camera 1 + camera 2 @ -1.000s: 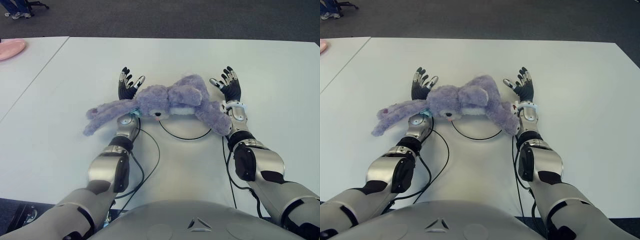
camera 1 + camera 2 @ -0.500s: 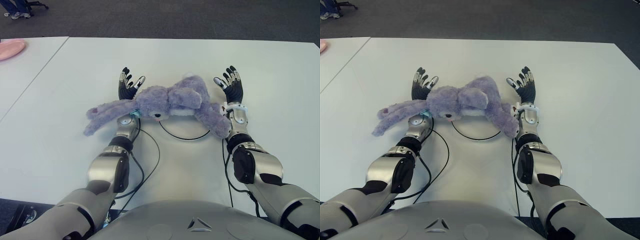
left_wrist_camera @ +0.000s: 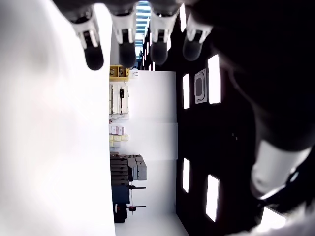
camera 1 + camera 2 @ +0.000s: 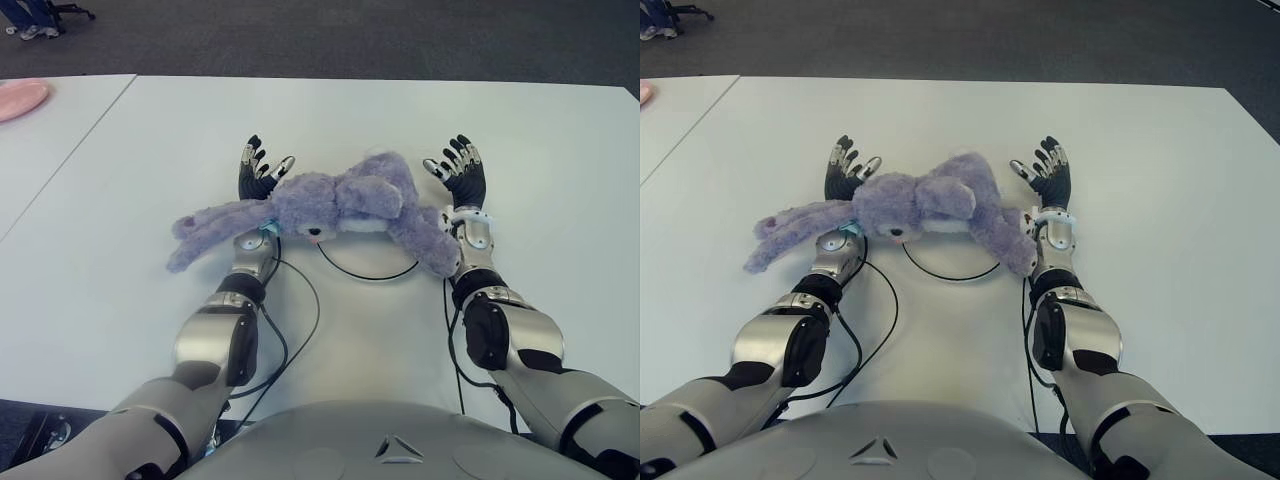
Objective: Put the doll into the plate.
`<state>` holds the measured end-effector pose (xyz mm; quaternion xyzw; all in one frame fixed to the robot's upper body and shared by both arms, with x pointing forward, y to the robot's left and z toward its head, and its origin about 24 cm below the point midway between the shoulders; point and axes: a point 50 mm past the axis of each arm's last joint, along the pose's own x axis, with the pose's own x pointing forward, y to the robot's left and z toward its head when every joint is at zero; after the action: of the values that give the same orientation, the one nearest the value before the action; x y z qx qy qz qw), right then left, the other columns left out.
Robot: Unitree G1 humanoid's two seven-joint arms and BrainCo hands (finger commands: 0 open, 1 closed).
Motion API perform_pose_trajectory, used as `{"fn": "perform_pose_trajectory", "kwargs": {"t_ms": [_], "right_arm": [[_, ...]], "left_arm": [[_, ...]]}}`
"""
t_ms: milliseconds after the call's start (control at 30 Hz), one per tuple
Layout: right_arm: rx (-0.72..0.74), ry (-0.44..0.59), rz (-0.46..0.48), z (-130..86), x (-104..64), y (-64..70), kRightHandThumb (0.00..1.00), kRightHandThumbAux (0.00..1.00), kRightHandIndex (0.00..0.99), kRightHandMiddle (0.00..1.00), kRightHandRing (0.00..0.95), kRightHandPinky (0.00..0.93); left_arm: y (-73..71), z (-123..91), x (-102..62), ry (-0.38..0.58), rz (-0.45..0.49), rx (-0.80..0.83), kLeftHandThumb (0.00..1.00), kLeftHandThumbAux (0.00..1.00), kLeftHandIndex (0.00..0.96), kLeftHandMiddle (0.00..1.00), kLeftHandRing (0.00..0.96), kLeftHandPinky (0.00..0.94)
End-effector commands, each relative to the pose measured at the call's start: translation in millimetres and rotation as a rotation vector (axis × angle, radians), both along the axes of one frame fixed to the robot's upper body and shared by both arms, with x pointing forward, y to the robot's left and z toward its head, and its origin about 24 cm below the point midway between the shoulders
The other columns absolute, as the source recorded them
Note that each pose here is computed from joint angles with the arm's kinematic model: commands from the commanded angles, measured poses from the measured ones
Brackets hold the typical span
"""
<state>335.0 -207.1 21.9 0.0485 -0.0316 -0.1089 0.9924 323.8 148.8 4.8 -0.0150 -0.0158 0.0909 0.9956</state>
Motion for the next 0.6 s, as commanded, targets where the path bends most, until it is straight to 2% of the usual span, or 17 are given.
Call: {"fn": "perform_pose_trajectory", "kwargs": {"t_ms": [33, 600], "right_arm": [[0.073, 0.435, -0.098, -111.8, -100.2, 21.2, 0.067, 0.888, 0.126, 0.139, 0.132, 0.183], [0.011, 0.482, -0.107, -113.8, -100.2, 21.0, 0.058, 0.930, 0.140, 0.154, 0.158, 0.199]], "left_arm": [[16.2, -111.2, -110.9, 0.498, 0.030, -0.012, 0.000, 0.724, 0.059, 0.075, 0.085, 0.134], [16.7, -111.0, -110.5, 0.499, 0.050, -0.019, 0.000, 0.774, 0.061, 0.075, 0.083, 0.139]]}}
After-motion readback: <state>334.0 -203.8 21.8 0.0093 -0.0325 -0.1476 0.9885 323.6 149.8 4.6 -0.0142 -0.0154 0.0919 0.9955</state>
